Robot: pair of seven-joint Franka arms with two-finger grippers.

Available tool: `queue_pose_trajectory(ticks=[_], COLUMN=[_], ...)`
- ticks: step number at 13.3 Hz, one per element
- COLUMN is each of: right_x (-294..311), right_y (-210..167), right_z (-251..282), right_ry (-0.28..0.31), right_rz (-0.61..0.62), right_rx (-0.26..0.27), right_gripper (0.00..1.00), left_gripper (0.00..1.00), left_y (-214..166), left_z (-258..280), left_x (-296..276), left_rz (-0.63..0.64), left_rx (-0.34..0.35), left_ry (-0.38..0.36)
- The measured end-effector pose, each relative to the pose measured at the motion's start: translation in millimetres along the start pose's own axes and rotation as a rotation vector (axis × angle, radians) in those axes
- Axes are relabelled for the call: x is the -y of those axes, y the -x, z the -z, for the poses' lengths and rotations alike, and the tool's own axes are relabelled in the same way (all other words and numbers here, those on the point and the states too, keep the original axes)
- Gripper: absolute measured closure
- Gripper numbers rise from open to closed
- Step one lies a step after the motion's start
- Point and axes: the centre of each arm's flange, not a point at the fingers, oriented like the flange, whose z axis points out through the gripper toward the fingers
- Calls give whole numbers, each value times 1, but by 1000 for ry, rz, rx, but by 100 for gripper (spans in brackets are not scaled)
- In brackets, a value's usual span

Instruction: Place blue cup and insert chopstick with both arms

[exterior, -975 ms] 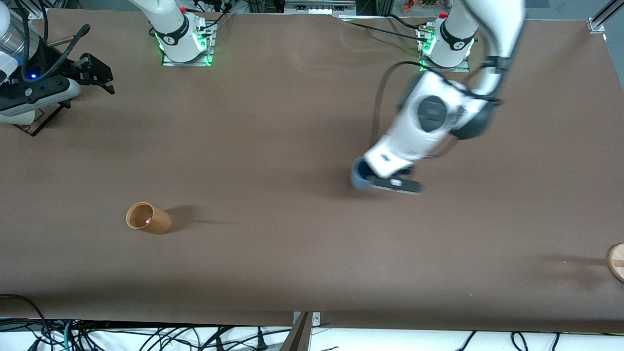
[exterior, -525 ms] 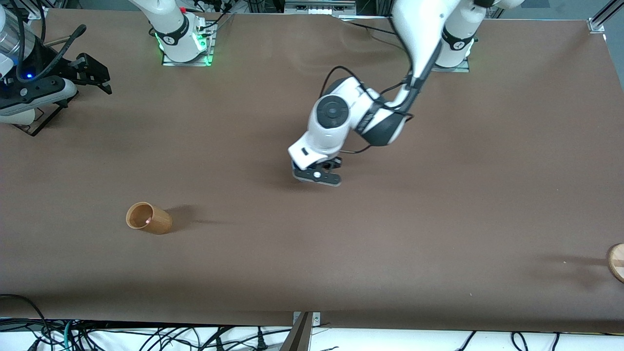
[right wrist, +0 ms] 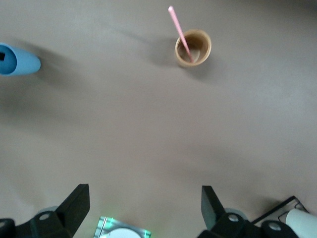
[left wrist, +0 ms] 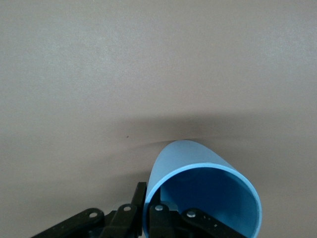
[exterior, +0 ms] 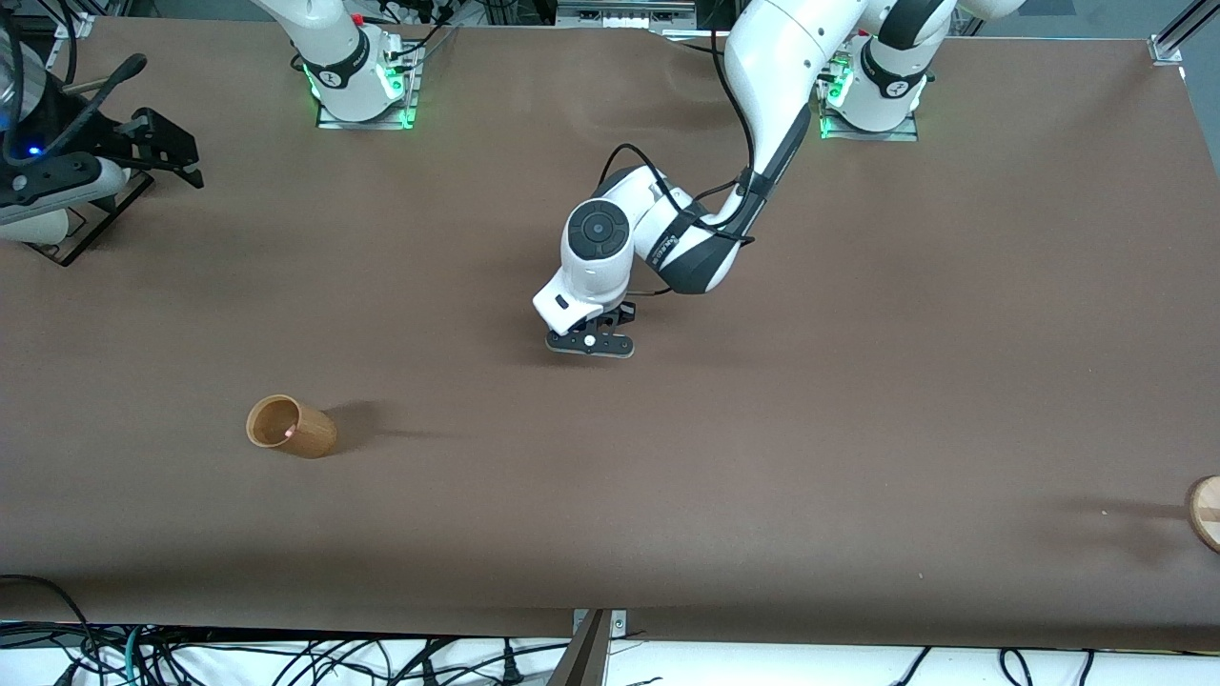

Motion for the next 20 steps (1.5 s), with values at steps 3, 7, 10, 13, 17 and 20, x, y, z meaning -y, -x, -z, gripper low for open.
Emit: queue_pose_trajectory(ticks=[3,7,10,13,17,20], right_x=[-10,-25,-31,-35,-42,-45], right_y=[-43,-108,-131,-143,-161,-175], right_z=[-37,-134,-177,-211,-255,-275], right_ry=[20,-11,-6,-1,25,59], right_rz=[75,224,322,384,455,499], right_rx=[-55,-80,-89,-81,-106,-151], right_gripper=[0,0,0,0,4,15], left_gripper=[74,33,0,0,0,0], left_y=[-4,-18,-47,-74,-75,-53], left_z=[-4,35,122,242,358,412], left_x=[3,14,57,143,297,385], left_rz=[6,54,14,-1,170,280], left_rx=[-3,35,6,-72,-59,-36], left_ry=[-3,11,38,79,88,101])
